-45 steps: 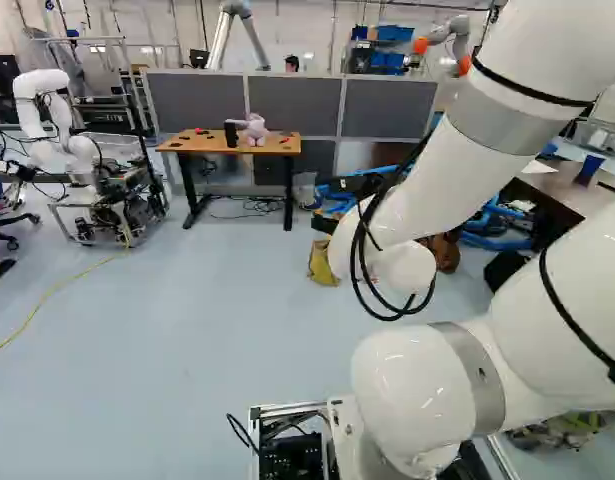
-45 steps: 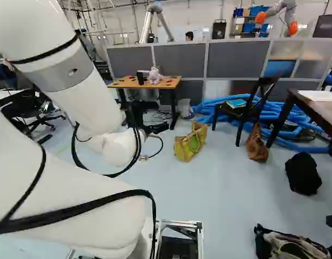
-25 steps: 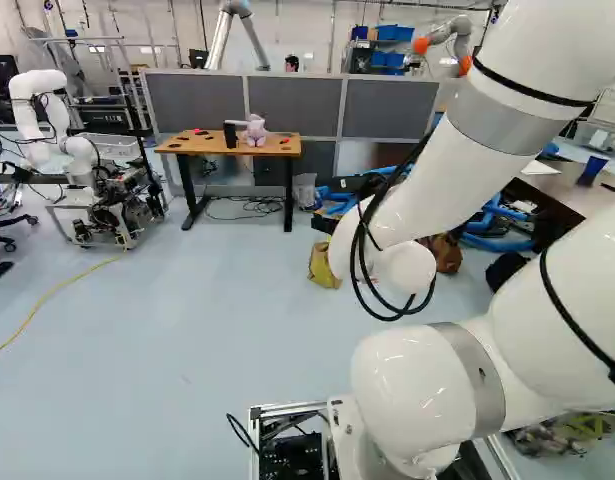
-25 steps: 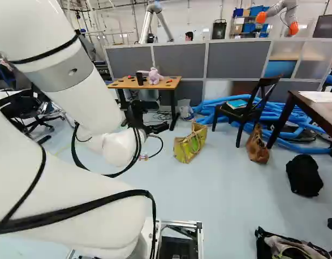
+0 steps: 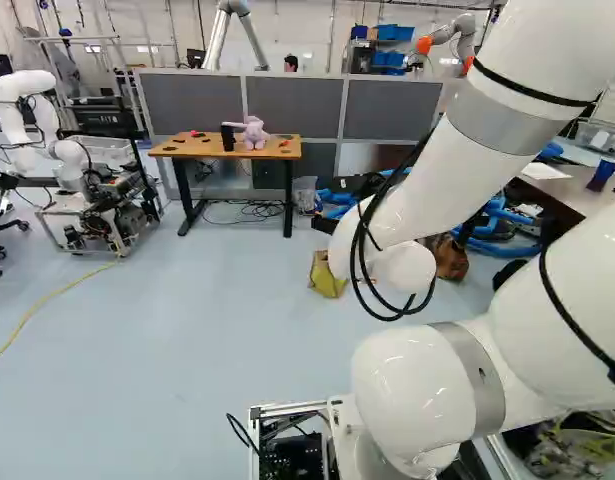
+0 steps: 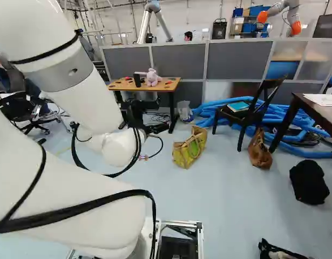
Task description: Pick up the bag on the ground and place it on the table
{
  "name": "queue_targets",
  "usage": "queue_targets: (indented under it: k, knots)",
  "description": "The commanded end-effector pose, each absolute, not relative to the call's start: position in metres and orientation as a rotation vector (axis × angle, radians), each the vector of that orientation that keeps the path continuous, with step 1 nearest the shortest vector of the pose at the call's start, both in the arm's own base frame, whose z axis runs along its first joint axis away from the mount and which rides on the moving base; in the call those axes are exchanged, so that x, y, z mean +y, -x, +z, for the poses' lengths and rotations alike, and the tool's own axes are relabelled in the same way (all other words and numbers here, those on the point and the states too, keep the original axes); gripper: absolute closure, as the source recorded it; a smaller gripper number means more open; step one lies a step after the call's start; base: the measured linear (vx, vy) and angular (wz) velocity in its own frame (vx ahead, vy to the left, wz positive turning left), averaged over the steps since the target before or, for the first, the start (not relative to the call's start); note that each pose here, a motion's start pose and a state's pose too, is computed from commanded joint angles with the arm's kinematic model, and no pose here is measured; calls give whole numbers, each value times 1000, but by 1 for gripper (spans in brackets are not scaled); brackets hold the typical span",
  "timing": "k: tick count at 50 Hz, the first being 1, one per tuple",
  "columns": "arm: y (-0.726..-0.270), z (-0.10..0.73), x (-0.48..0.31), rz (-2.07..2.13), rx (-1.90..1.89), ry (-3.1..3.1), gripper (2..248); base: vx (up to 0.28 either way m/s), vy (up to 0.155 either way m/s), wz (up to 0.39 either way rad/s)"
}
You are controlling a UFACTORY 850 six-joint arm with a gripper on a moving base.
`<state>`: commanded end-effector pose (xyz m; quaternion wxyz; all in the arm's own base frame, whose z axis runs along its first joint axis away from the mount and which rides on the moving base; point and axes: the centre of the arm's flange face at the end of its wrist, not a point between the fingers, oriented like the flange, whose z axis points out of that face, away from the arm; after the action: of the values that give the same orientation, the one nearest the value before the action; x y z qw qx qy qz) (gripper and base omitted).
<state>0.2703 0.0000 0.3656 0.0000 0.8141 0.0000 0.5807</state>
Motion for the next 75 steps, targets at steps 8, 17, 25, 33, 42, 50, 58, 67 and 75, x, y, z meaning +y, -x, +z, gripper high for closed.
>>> queue_targets:
  k: [8, 17, 25, 33, 42, 50, 58, 67, 75]
  knots:
    - [-270, 366, 0, 1824, 0, -2558, 3, 181, -10, 1]
    - [-270, 366, 0, 1824, 0, -2558, 3, 174, -52, 0]
    - [-270, 366, 0, 1824, 0, -2558, 3, 215, -68, -5]
    - [-270, 366, 0, 1824, 0, -2558, 3, 217, -72, -4]
    - [-270, 366, 0, 1824, 0, -2558, 3, 224, -72, -4]
    - [-270, 366, 0, 1824, 0, -2558, 3, 217, -70, -9]
    - [-270, 366, 0, 1824, 0, -2558, 3, 225, -72, -7]
    - [-270, 366, 0, 1824, 0, -2558, 3, 227, -69, -5]
    - [-270, 366, 0, 1824, 0, -2558, 3, 223, -73, -6]
